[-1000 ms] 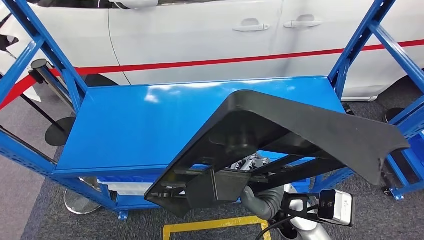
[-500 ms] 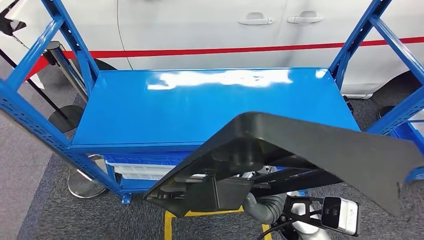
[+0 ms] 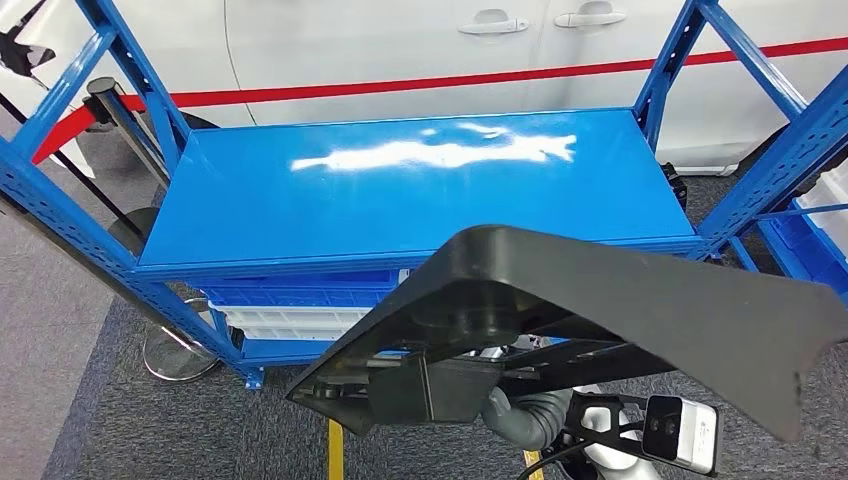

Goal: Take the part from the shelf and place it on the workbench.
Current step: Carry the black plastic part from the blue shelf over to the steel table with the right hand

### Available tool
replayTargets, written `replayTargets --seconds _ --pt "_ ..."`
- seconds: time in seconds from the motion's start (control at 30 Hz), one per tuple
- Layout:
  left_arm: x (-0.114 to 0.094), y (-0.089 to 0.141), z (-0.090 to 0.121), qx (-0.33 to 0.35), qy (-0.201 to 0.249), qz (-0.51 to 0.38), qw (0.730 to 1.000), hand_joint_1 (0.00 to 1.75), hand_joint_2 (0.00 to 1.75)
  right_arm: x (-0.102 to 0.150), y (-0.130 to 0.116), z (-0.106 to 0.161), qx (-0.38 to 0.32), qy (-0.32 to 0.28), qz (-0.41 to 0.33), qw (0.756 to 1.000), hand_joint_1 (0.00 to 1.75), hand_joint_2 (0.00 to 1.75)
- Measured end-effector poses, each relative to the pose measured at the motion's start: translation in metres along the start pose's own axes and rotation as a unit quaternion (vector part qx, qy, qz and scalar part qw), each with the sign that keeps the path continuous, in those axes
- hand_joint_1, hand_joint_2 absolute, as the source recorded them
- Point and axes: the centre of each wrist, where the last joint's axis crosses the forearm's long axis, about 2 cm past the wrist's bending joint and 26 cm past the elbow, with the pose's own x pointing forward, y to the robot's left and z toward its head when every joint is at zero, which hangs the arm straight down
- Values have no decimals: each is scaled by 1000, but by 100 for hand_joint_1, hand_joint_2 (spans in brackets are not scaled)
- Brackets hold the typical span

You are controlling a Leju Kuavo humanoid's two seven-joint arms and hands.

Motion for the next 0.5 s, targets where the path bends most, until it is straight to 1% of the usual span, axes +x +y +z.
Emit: replayTargets --seconds 0.3,0.4,0.5 --pt "5 4 -3 12 0 -2 1000 0 175 1 -3 0 -8 -16 -22 1000 175 175" --pt "4 3 -2 18 8 0 1000 0 175 0 -6 4 -15 -21 -19 999 175 175" --pt "3 2 -2 21 14 1 1000 0 175 -2 -8 11 -24 -8 -17 1000 175 175"
